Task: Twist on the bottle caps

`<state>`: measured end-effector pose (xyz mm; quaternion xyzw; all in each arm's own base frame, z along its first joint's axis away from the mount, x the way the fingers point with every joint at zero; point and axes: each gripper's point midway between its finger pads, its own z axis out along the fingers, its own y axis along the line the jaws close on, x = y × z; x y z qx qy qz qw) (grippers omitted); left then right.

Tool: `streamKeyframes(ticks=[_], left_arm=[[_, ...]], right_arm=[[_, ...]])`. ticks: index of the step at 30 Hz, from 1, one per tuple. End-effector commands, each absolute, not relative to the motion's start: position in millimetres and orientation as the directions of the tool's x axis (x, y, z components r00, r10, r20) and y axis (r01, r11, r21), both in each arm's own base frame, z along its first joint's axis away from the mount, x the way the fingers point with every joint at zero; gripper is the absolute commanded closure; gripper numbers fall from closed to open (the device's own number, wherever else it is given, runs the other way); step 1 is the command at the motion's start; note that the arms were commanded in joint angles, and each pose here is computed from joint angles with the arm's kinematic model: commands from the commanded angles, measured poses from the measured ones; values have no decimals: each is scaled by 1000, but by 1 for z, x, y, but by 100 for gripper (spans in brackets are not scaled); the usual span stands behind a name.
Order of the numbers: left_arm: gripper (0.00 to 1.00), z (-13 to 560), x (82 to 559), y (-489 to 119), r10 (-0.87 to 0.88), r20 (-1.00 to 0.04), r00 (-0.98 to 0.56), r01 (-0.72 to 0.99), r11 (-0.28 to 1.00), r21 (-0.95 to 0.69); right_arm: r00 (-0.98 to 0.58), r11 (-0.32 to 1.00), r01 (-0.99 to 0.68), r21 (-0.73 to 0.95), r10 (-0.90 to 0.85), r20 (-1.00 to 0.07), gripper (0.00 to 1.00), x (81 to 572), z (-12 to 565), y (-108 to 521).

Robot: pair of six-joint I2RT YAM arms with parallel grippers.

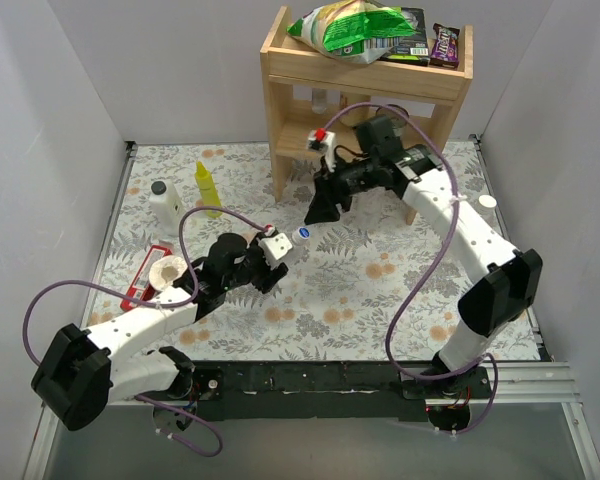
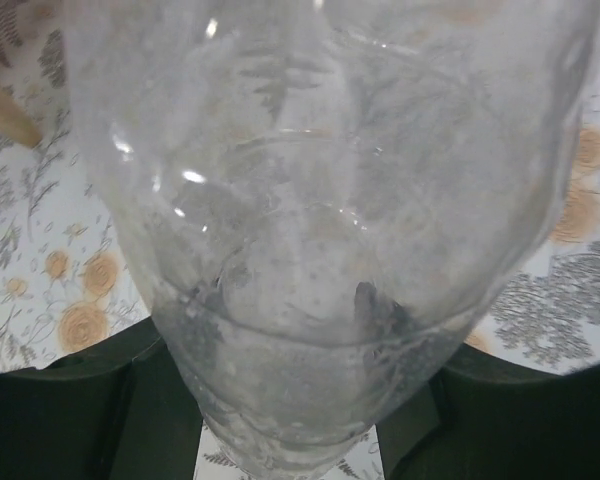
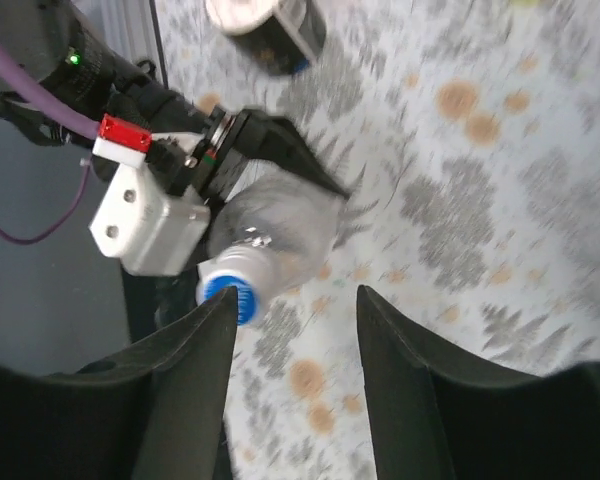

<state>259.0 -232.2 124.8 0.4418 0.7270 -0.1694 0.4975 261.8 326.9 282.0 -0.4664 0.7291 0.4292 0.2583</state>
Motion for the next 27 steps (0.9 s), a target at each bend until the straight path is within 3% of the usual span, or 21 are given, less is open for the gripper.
streamKeyframes(ticks=[1,2,5,11,27], left_arm=[[100,165,216,-260,343,-939,3,934,334,125],[100,171,210,-263,320,-947,17,944,306,120],[100,188,193,-273,255,-967,5,973,221,63],[100,194,191,-279,252,-968,2,982,182,49],[100,195,194,-283,252,-968,4,984,169,49]], right_arm=[[-115,-64,-989,137,-266,-957,39,248,343,298],[-6,-99,-995,29,-222,-975,37,236,359,294],[63,-152,-987,-42,-134,-989,32,219,360,296],[71,-263,-964,-33,-137,-988,32,192,350,308],[65,-364,-931,-1,-164,-984,38,169,339,320]])
